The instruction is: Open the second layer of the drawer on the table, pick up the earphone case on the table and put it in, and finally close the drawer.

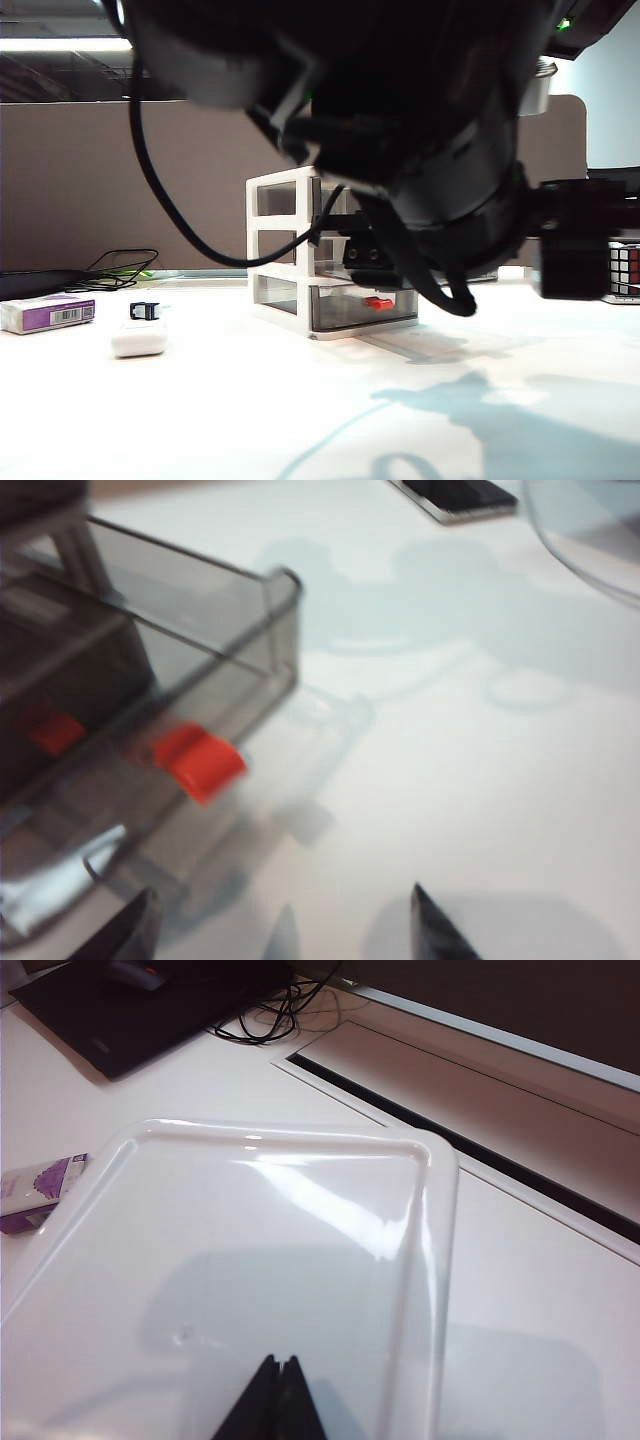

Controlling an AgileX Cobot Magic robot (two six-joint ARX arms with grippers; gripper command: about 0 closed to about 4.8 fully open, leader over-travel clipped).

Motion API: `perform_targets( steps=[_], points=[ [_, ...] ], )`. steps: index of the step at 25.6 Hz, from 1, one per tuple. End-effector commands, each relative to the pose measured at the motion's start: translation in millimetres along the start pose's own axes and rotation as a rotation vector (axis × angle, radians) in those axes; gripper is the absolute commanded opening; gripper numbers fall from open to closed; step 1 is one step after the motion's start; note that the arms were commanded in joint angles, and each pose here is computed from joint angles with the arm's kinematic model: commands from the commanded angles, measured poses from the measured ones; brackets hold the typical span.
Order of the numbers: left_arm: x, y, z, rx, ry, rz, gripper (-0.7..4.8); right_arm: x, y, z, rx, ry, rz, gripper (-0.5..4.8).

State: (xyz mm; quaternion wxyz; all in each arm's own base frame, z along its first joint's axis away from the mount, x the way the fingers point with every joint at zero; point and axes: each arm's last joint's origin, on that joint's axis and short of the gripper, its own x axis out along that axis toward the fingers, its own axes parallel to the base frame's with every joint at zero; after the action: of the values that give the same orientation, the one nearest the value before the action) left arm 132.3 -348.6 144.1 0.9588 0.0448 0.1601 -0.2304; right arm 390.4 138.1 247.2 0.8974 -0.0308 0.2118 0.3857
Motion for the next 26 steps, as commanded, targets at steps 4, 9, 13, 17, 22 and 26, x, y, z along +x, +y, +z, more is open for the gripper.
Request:
perform_targets(
  steps=[4,9,13,17,22,26],
  points=[
    [-35,15.7,-6,-0.052,0.095,0.030,3.09,5,0,-22,0.076,0.134,0.005,-0.05],
    [-70,58.3,-11,-0.083,0.057,0.102,2.65,5,0,-22,0.080,0.138,0.009,-0.05],
    [-68,99.4,-12,-0.146,0.128,0.046,2.46,5,0,-23,0.082,0.141,0.009,-0.05],
    [-48,139.0,-8,-0.120,0.182,0.063,3.75,5,1,-24,0.093,0.155,0.015,-0.05],
    [-34,171.3,-5,-0.106,0.237,0.048,4.14,4,1,-25,0.099,0.161,0.034,-0.05],
    [-26,212.8,-8,-0.163,0.328,0.033,4.13,5,2,-26,0.105,0.163,0.065,-0.05]
  ],
)
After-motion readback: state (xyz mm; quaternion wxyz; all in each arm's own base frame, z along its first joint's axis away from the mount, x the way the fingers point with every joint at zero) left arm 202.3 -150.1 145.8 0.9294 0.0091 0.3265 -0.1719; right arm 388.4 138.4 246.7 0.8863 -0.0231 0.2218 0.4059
